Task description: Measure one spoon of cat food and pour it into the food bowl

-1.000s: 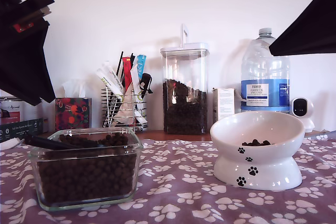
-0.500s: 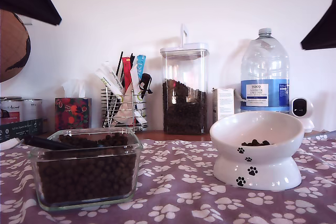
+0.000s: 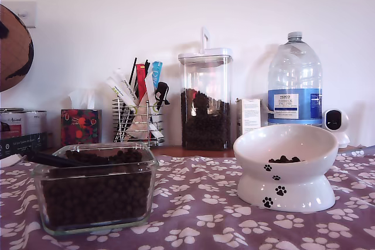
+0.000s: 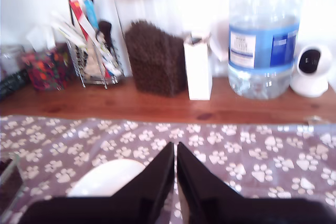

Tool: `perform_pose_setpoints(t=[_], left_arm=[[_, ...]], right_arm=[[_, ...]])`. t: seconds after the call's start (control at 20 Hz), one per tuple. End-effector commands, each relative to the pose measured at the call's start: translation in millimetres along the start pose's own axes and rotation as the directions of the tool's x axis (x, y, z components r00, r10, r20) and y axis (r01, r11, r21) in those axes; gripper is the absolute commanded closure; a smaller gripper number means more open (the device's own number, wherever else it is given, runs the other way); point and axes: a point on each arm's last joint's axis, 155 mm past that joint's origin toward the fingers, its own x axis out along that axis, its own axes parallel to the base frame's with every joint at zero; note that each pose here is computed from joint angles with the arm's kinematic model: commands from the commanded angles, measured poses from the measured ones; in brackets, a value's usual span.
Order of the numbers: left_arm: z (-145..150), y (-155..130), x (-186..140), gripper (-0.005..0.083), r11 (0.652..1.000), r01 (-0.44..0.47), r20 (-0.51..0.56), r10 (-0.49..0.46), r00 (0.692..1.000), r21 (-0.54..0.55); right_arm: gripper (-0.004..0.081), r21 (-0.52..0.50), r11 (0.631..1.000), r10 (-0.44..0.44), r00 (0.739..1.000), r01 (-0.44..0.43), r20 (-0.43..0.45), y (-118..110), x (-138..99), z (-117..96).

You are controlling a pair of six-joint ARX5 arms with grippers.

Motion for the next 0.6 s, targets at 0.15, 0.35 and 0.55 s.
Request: perform_pose_setpoints(t=[0.15,0.35,0.55], left_arm=[[1,3,-12,0.0789,1.0,-0.014,0.022,0.015,1.0,-0.019],[-14,3,-14,0.0789,1.0,-0.018,-0.036,0.017,0.999,-0.019],[-34,4,-15,0.0789,1.0,-0.023,-0.116,0.021,0.993,-0.018]], right_arm=[[0.0782,0.058,0.998,0.018,0.994,-0.012,-0.109,4,-6,-26],[0.0782,0.086,0.996,0.019,0.973,0.001,-0.231,4,-11,-57],[0.0782,0.105,0.994,0.023,0.943,0.013,-0.332,5,-19,-82]])
